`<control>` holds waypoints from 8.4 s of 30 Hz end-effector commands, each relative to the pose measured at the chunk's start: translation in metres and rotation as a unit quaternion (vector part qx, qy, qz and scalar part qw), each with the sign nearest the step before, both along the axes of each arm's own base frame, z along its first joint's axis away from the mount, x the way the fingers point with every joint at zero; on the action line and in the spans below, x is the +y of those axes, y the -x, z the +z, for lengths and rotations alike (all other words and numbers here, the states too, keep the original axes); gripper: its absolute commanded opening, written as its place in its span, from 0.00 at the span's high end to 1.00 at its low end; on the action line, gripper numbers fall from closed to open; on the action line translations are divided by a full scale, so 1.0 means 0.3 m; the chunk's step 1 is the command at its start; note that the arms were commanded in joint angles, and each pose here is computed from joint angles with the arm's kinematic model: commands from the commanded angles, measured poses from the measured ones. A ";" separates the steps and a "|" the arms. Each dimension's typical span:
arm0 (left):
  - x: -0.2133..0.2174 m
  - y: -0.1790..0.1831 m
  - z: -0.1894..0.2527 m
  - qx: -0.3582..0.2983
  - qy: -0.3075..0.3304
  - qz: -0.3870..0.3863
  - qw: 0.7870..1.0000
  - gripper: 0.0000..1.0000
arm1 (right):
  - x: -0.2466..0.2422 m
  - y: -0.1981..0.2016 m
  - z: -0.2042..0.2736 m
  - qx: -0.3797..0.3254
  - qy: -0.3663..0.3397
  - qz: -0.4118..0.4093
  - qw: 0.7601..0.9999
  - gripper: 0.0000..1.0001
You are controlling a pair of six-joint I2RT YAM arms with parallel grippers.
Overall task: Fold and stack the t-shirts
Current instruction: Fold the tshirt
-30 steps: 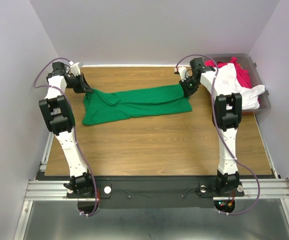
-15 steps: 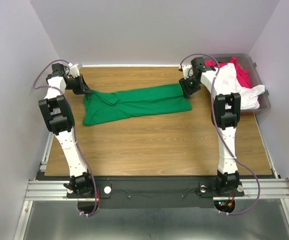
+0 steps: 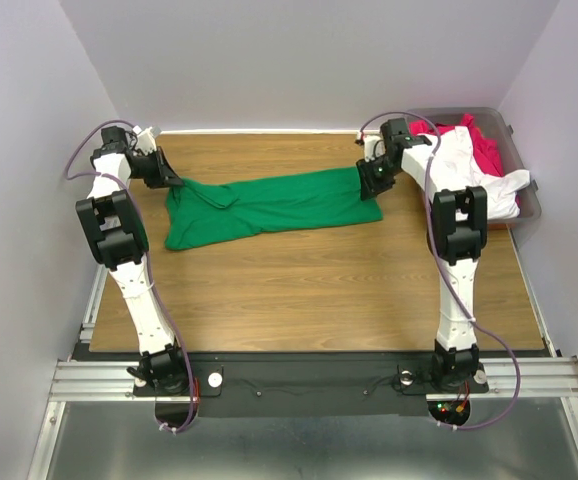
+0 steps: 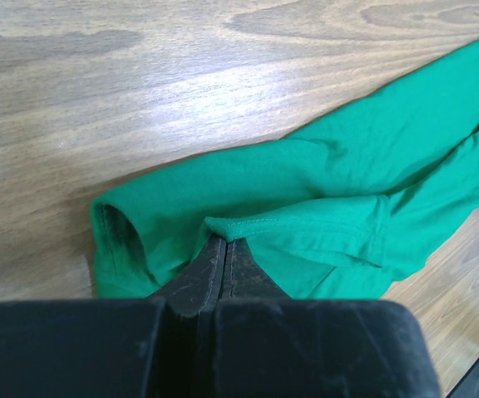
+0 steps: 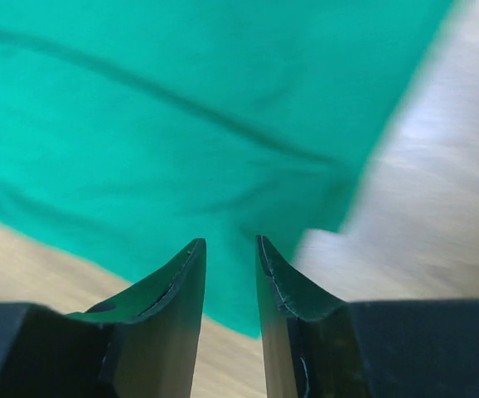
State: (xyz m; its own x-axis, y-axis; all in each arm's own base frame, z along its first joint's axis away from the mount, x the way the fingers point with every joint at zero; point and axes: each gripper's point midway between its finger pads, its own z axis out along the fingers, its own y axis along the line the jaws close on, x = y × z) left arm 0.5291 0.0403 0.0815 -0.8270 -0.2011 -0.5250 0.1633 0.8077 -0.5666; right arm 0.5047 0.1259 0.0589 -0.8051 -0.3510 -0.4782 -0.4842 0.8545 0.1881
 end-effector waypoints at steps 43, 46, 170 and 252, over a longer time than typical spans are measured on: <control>-0.022 0.029 0.049 -0.009 0.028 0.011 1.000 1.00 | 1.347 0.158 0.189 0.086 -0.441 -0.041 0.892 0.61; -0.027 0.027 0.047 -0.009 0.031 0.009 0.999 1.00 | 1.355 0.168 0.156 0.094 -0.437 -0.046 0.893 0.60; -0.231 0.271 0.153 -0.027 -0.079 -0.077 0.994 0.71 | 0.598 -0.022 0.214 0.030 -0.337 -0.027 0.941 0.57; -0.712 0.020 0.359 -0.167 -0.076 -0.180 0.966 0.65 | 0.603 0.056 0.187 -0.002 -0.248 -0.006 0.969 0.63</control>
